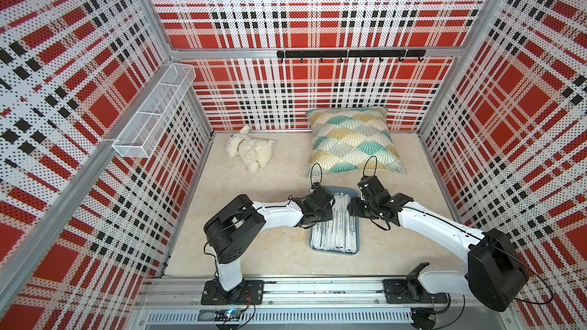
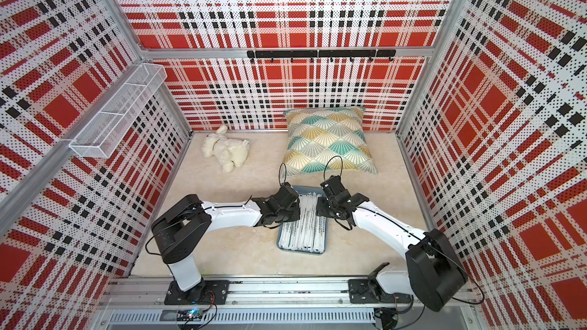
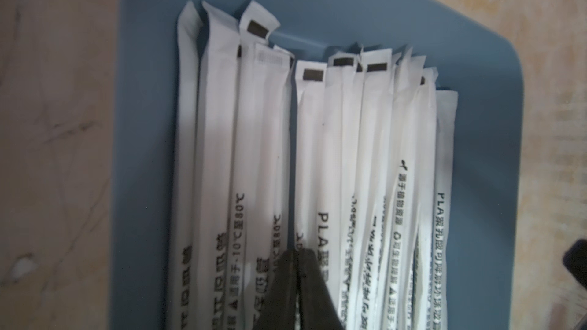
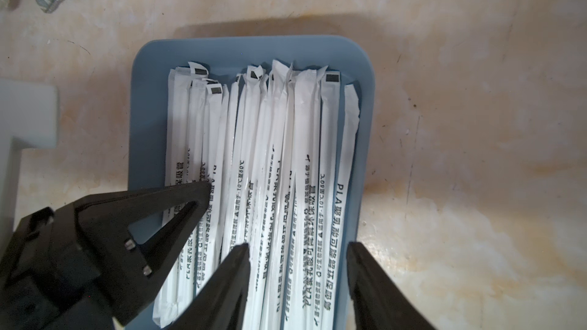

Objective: Put the straws into the storage box
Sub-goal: Place the straw in the storage box, then reset both arms

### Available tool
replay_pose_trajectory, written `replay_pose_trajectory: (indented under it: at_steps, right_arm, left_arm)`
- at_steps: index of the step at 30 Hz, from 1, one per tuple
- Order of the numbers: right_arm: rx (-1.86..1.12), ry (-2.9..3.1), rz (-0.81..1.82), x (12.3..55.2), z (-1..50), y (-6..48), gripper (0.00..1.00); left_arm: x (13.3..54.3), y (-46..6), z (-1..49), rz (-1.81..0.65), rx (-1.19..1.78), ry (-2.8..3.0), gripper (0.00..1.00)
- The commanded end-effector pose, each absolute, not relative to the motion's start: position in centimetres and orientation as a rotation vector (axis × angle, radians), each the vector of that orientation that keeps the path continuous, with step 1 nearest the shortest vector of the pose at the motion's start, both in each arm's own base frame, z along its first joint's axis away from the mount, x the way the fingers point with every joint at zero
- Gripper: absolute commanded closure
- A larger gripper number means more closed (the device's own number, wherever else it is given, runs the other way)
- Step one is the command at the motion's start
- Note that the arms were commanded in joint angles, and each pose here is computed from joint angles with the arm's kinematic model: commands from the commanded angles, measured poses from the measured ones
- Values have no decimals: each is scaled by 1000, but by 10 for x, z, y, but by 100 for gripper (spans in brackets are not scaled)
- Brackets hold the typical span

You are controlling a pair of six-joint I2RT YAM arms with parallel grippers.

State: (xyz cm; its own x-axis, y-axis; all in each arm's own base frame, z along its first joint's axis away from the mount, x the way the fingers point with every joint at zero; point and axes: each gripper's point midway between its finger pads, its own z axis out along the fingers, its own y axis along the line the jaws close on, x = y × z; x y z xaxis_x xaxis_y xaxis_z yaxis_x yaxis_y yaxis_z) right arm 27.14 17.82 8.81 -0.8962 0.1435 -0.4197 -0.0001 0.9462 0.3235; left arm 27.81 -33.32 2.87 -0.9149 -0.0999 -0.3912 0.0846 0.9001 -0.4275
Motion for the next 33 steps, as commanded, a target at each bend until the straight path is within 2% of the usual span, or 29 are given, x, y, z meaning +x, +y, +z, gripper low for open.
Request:
replay_pose_trajectory:
  at_steps: [1,11,15,17,20,23,25,26,28,33]
  right_arm:
    - [107,2636,435,271,92,177,44]
    - [101,2613,416,277,100,176,44]
    - [101,2559,391,285,116,168,43]
    - [116,2488,380,291,133,159,38]
    - [146,2337,320,302,159,137,25]
    - [150,2124,110,322,181,102,0]
    - [175,1990,-50,332,195,74,0]
    - [223,1955,-120,337,201,55,0]
    - [327,1901,-185,346,212,20,0]
    - [453,1862,-341,358,188,-37,0]
  left_arm:
    - [283,-334,38,-617,19,2641,90]
    - [298,-320,98,-622,23,2537,73]
    - [296,-330,140,-695,154,2450,69]
    - [293,-324,162,-651,256,2367,66]
    - [303,-285,176,-486,259,2231,57]
    - [334,-211,187,-345,65,2047,47]
    - [345,-167,207,-278,-20,1862,47]
    - [342,-147,218,-237,-52,1745,43]
    - [335,-116,236,-112,-91,1586,28]
    - [362,-52,206,134,-205,1636,26]
